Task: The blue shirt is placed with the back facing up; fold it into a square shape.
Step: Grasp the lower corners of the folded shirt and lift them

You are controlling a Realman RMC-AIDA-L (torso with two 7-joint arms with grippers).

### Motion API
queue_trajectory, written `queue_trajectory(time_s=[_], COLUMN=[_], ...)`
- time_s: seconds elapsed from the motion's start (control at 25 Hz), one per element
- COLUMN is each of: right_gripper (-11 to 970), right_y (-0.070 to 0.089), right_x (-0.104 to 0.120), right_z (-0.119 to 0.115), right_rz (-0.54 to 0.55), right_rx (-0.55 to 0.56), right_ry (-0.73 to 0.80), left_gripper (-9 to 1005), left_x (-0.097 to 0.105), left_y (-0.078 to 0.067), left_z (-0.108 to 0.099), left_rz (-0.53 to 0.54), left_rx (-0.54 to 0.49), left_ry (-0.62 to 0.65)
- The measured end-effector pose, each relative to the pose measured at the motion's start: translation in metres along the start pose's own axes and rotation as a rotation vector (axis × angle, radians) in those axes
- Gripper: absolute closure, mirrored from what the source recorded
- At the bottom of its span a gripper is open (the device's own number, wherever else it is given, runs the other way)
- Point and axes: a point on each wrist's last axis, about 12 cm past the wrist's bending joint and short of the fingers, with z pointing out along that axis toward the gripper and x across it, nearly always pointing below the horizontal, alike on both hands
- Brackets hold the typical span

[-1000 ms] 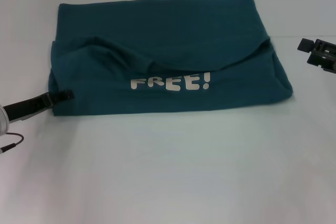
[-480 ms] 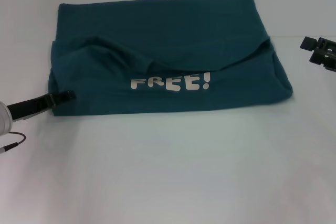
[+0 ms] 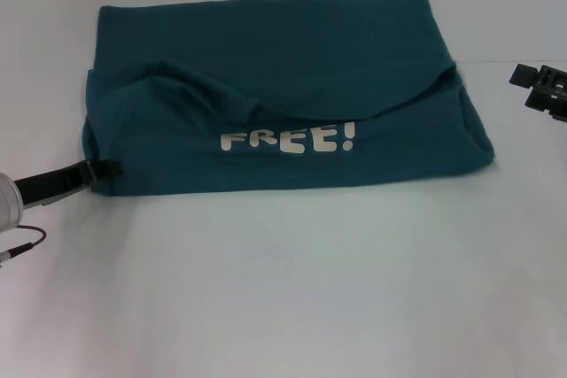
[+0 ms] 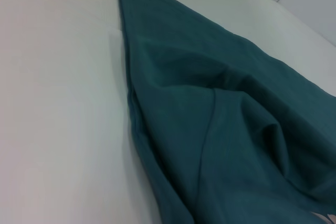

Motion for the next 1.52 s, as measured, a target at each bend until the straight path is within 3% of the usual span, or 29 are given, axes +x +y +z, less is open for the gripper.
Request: queue_trajectory(time_s=[0.2,0.52,0.84,1.08,1.52], right_gripper=[104,104,104,104,105], right_y=[0.0,0.0,0.0,0.004,0.012], right_x=[0.0,-0.008,-0.033,-0.048,-0.031], right_z=[0.0,0.0,0.008,0.031,0.074], right_rz=[-0.001,-0.037,-0.084,-0.112,-0.191], right_rx=[0.0,0.036,0.205,0.375,0.445], right_ry=[0.001,0.072,0.271,0.374,0.422], left_gripper=[730,946,993,993,994], left_x=[-0.001,-0.008,-0.042,-0.055,-0.058], left_y=[0.0,-0.005,-0.019,-0.026,-0.029], left_z=[0.0,-0.005,-0.019,-0.016,-0.014], left_rz=[0.003,0.018,-0.012,-0.032,-0.037], left_rx=[0.001,0.044,0.127,0.129,0.133], left_ry=[-0.001,0.004,-0.016,-0.021,-0.033])
